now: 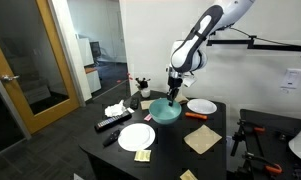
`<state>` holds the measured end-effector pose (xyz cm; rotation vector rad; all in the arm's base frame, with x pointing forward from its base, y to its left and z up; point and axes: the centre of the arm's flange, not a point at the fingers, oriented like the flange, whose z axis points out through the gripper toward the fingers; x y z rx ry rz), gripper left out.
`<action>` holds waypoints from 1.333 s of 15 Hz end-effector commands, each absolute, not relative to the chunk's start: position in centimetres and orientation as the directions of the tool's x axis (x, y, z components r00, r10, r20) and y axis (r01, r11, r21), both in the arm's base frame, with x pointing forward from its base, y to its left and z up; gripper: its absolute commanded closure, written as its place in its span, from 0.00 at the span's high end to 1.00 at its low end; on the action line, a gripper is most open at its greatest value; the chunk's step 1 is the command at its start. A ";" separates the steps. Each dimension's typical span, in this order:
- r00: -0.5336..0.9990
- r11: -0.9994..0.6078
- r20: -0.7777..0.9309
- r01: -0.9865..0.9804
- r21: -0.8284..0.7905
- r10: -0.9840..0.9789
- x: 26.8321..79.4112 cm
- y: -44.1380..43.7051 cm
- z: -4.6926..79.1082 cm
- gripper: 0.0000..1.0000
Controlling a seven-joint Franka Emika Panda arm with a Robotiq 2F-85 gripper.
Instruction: Move the bowl to the right
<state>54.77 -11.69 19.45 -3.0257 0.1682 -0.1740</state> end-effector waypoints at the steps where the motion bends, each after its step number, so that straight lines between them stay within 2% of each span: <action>1: 0.974 -0.980 0.123 -0.183 -0.074 -0.191 54.3 -12.5 20.0 0.01; 20: 0.942 -0.944 0.070 -0.331 0.016 -0.329 54.2 -12.7 16.2 0.01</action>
